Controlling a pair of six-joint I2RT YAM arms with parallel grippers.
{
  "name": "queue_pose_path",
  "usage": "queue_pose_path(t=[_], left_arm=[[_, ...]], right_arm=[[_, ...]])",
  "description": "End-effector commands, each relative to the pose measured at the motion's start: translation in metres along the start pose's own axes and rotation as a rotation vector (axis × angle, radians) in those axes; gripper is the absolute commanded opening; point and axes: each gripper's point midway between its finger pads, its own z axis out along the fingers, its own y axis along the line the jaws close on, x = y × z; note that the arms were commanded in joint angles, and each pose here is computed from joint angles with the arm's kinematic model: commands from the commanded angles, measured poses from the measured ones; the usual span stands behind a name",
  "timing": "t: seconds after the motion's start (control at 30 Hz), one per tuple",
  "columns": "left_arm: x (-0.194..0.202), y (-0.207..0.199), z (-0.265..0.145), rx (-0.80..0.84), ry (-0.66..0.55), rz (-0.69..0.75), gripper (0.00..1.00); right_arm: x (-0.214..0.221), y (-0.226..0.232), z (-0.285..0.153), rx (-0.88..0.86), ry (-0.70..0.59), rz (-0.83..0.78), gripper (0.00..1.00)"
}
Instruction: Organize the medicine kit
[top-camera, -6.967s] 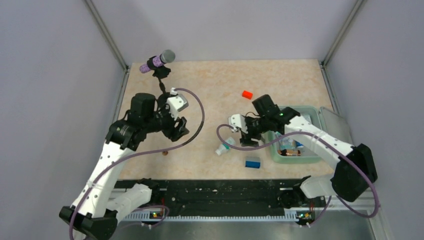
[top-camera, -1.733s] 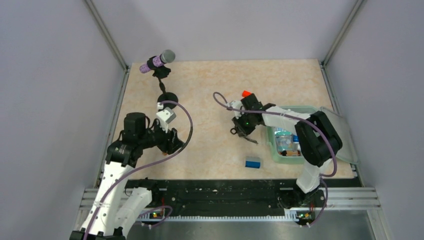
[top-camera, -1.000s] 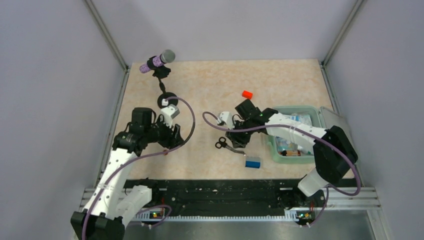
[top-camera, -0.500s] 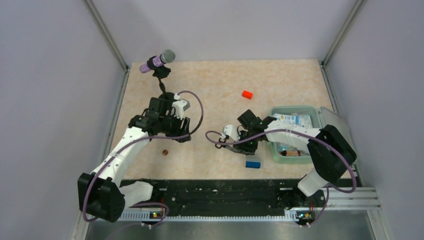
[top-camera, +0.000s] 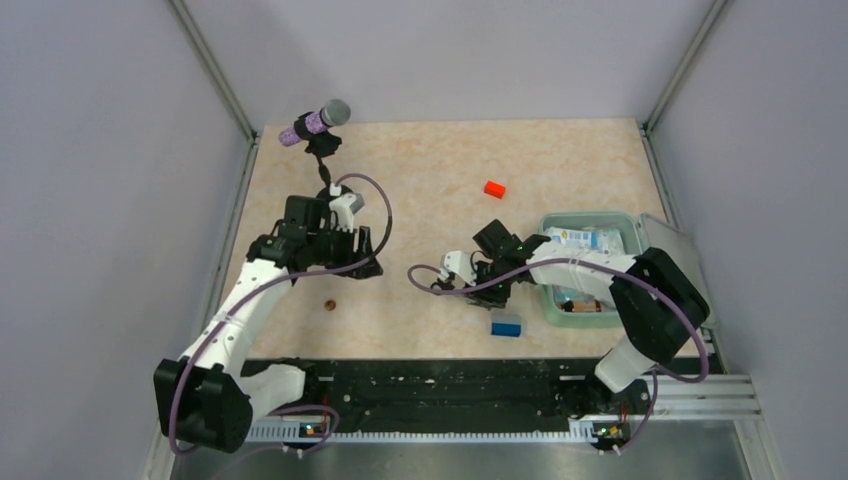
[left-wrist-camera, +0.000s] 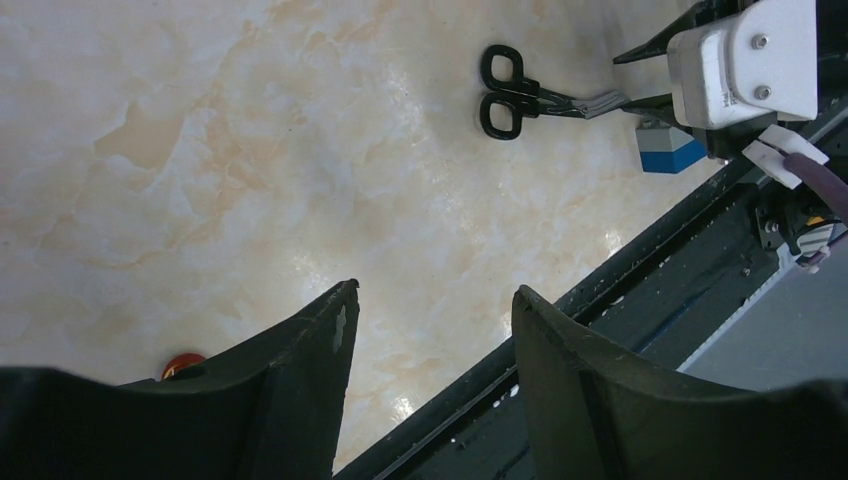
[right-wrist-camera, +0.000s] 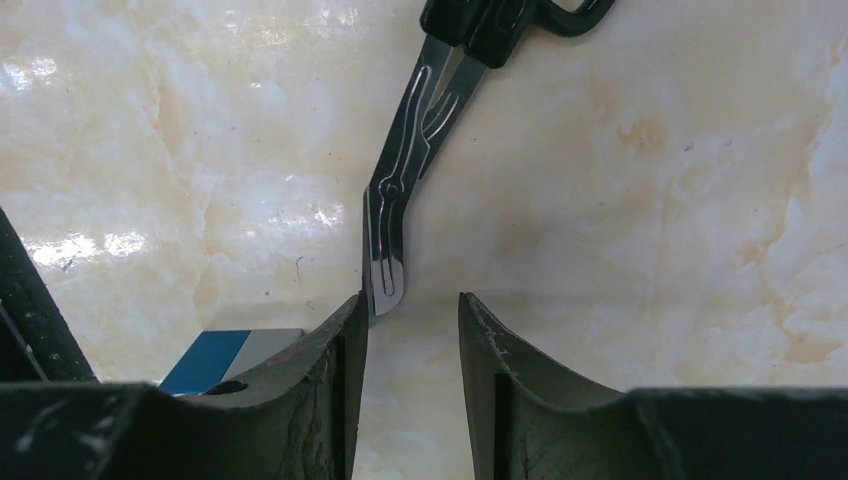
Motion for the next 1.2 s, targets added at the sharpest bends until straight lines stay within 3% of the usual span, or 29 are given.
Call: queue_pose_path(t=[0.0, 0.23, 0.6, 1.17], left_arm=[[-0.006, 0.007, 0.000, -0.007, -0.041, -0.058, 0.63], [-0.001, 0.027, 0.011, -0.040, -0.067, -0.187, 0.63], [0.011, 0.028, 0.023, -0.001, -0.051, -0.226, 0.64], [0.026, 0.022, 0.084, 0.211, 0.140, -0.524, 0.59]], right_arm=[[0.004, 0.002, 0.012, -0.011, 0.011, -0.052, 0.37], [0.020, 0.014, 0.023, 0.011, 0.058, -0.123, 0.34], [0.023, 0.019, 0.030, 0.007, 0.073, -0.139, 0.34], [0.038, 0.027, 0.039, -0.015, 0.096, -0.118, 0.33]])
